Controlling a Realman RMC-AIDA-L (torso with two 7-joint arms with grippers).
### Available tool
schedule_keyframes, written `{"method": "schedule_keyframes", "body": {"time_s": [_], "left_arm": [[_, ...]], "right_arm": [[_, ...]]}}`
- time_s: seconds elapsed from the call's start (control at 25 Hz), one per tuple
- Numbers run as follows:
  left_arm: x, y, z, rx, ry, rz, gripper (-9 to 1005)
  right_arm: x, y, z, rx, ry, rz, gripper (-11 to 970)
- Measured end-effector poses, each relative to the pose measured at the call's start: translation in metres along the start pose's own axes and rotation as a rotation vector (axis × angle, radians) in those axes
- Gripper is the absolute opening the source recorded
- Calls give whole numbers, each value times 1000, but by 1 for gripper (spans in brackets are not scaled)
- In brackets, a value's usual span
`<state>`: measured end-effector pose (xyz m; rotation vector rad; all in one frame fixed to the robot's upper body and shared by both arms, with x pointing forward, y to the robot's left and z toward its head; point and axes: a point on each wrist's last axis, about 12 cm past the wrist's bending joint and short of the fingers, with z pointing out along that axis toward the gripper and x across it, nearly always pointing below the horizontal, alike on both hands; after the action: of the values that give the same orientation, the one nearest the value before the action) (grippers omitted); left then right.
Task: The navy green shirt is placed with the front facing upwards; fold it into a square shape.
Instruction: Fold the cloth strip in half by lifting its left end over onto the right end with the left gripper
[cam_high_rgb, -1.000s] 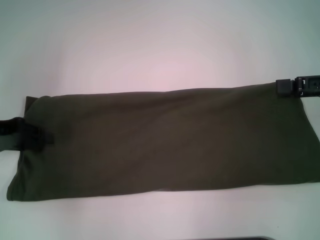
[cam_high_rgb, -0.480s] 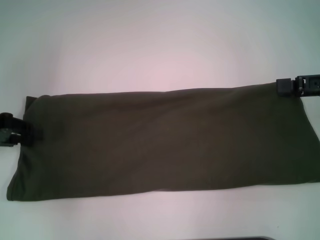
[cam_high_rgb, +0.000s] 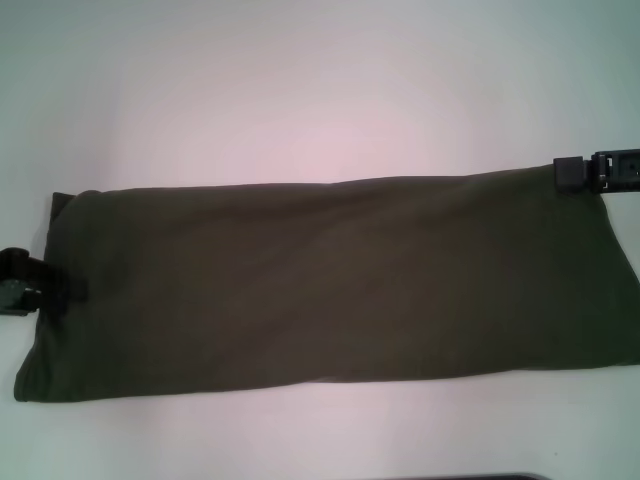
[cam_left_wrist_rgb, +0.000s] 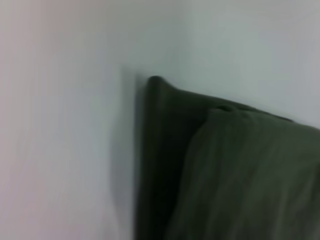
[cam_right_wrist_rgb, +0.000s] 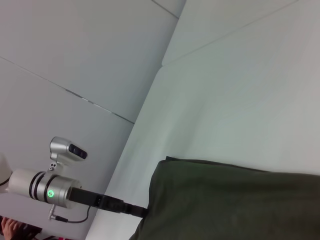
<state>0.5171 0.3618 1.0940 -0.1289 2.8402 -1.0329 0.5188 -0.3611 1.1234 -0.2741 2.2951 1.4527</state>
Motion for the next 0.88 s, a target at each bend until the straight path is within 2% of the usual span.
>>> {"method": "schedule_keyframes", "body": {"time_s": [0.36, 0.52, 0.68, 0.88], "left_arm": [[-1, 3, -3, -22, -18, -17, 391], [-1, 0, -20, 19, -51, 2, 392], [1, -9, -36, 109, -80, 70, 392], [0, -11, -39, 127, -90, 106, 393]], "right_arm": [[0, 0, 0, 3, 2, 11, 655], [0, 0, -1, 1, 4, 8, 655], [-2, 1, 0, 3, 5, 5, 655], [-3, 1, 1, 5, 7, 3, 655]]}}
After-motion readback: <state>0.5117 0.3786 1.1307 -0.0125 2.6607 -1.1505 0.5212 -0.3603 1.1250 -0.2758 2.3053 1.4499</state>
